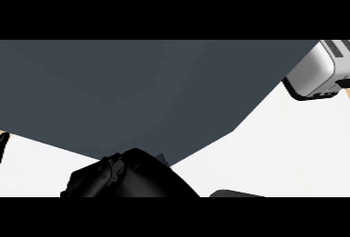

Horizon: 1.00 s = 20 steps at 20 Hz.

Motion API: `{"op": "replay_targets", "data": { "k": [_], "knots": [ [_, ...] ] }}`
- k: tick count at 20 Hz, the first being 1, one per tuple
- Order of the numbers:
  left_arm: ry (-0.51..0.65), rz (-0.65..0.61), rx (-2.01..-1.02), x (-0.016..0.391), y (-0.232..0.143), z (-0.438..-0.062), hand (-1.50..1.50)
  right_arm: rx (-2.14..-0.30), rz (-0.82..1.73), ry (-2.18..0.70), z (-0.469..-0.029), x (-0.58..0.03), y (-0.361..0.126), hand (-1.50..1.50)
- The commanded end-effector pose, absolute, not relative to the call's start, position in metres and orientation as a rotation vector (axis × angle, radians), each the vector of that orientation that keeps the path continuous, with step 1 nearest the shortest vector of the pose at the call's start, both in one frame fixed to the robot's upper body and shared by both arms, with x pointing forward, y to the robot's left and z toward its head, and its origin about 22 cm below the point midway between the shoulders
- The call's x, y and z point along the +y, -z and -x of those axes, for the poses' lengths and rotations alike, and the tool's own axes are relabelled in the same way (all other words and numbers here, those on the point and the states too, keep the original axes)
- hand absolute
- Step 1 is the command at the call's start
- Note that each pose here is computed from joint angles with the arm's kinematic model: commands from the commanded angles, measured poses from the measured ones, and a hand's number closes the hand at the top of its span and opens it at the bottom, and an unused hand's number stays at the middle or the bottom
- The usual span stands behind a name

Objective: Pick up the wine, place it into the cabinet and close the cabinet

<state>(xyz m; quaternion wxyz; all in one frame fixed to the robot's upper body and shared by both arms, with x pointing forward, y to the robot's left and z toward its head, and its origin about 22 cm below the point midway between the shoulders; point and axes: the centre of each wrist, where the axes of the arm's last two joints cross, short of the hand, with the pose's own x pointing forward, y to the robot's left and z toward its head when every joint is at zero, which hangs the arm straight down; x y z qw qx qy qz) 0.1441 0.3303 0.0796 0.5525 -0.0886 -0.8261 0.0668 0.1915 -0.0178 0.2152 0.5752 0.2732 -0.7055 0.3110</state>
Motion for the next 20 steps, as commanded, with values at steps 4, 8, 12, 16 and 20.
{"op": "replay_targets", "data": {
  "k": [4, 8, 12, 16, 20],
  "knots": [
    [-0.166, 0.235, -1.955, 0.348, -0.092, -0.145, -1.5, -1.674, -0.581, -0.711, -0.252, 0.031, -0.256, 1.5],
    [-0.147, 0.237, -1.96, 0.367, -0.098, -0.153, -1.5, -1.574, -0.646, -0.735, -0.281, 0.043, -0.262, 1.5],
    [-0.135, 0.249, -1.963, 0.361, -0.09, -0.152, -1.5, -1.291, -0.827, -0.942, -0.295, 0.041, -0.262, 1.5],
    [-0.147, 0.215, -1.987, 0.378, -0.107, -0.158, -1.5, -1.192, -0.881, -0.879, -0.332, 0.041, -0.255, 1.5],
    [-0.153, 0.206, -1.968, 0.374, -0.107, -0.153, -1.5, -1.393, -0.773, -0.773, -0.358, 0.041, -0.252, 1.5]
  ]
}}
